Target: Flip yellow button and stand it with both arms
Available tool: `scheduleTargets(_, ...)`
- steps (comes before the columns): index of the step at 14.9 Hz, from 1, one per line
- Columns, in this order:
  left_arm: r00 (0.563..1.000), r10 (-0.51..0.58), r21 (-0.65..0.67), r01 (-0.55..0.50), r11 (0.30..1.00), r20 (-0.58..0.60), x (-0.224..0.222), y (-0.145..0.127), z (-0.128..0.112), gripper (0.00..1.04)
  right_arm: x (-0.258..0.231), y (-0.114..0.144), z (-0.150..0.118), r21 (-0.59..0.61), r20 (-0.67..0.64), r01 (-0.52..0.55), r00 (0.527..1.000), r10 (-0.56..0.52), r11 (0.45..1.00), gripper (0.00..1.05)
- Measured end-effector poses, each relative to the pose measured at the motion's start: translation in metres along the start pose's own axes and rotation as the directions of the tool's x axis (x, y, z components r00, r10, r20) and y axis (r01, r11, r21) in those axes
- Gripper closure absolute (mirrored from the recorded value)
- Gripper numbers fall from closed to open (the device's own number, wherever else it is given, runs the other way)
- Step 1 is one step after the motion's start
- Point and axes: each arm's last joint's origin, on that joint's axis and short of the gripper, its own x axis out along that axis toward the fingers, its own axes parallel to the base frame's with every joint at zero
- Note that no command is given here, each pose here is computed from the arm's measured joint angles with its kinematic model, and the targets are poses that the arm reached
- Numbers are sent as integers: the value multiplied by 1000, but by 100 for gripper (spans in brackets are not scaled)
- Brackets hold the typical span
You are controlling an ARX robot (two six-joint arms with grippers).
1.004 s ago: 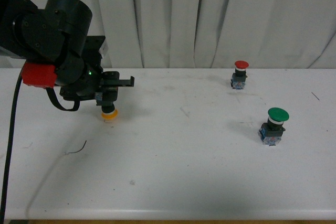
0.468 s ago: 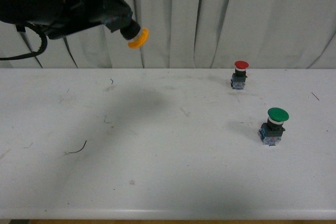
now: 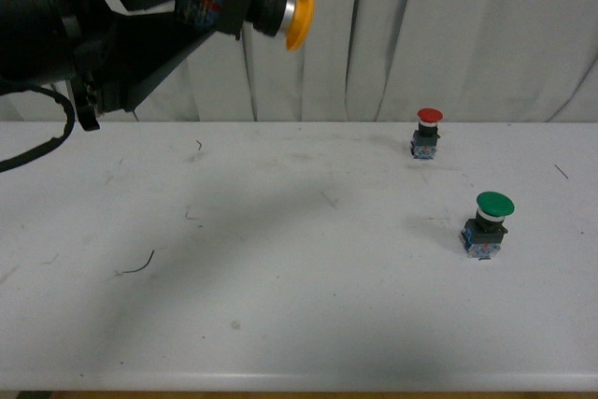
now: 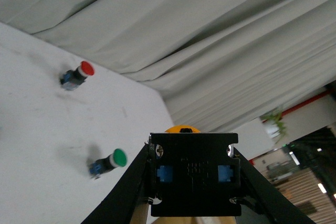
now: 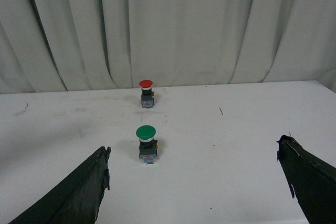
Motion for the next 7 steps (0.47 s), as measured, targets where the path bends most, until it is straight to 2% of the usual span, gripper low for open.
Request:
scheduleTargets(3, 996, -75, -105, 79, 991, 47, -2, 0, -1, 69, 0, 0, 0, 0, 0, 0, 1000, 0, 1000, 6)
scheduleTargets(7, 997, -50, -222, 60, 973, 54, -3, 10, -12, 69, 0, 0, 0, 0, 0, 0, 1000, 0, 1000, 6)
